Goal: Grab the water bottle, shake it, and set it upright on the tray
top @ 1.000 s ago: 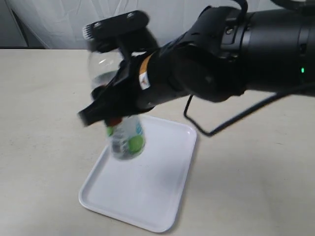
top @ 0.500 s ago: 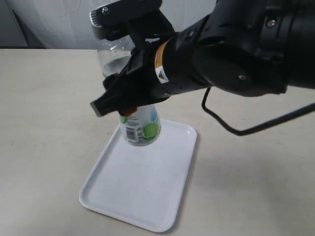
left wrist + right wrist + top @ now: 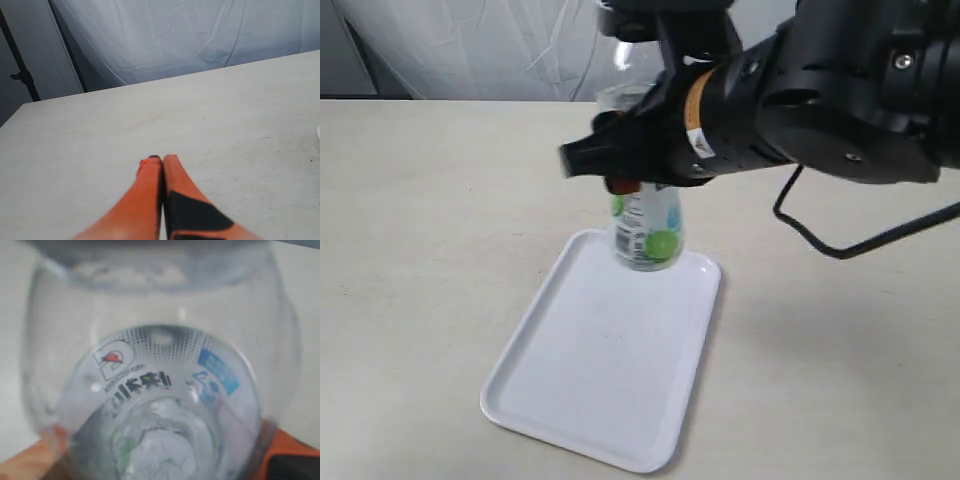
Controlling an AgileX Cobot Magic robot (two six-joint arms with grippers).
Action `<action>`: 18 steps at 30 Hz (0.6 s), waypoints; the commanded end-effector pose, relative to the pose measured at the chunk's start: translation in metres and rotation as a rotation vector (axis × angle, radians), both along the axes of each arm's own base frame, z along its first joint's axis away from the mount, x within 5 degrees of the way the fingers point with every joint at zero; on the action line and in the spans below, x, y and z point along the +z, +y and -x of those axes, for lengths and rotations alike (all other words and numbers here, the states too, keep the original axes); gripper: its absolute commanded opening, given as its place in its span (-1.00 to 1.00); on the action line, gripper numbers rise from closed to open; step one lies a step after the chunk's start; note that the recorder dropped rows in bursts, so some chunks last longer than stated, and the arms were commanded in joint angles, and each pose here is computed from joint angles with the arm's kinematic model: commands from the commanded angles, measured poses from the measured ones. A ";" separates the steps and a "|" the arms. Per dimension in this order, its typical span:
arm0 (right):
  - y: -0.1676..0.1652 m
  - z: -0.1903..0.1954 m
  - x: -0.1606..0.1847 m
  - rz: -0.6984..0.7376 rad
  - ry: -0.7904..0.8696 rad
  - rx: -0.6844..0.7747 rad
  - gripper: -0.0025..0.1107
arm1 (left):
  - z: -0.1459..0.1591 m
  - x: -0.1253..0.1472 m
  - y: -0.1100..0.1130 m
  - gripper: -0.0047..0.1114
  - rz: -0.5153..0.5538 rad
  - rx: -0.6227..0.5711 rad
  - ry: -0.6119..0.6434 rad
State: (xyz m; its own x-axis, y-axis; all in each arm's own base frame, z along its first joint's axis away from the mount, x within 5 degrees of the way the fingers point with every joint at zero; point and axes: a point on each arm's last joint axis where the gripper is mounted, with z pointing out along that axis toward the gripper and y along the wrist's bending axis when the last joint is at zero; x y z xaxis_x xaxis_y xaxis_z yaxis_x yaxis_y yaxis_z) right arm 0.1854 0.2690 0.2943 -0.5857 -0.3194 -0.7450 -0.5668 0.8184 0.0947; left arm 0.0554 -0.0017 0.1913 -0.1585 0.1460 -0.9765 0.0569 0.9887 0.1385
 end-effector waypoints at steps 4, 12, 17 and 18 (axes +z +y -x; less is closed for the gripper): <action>-0.007 0.023 -0.003 0.110 -0.121 0.212 -0.97 | 0.000 0.000 0.000 -0.91 0.000 0.000 -0.014; -0.023 0.021 -0.016 -0.171 -0.004 0.124 -0.97 | 0.000 0.000 0.000 -0.91 -0.002 0.000 -0.014; -0.020 0.042 -0.001 -0.125 -0.123 0.282 -0.97 | 0.000 0.000 0.000 -0.91 -0.002 0.000 -0.014; -0.023 0.034 -0.013 -0.067 -0.067 0.213 -0.97 | 0.000 0.000 0.000 -0.91 -0.002 0.000 -0.014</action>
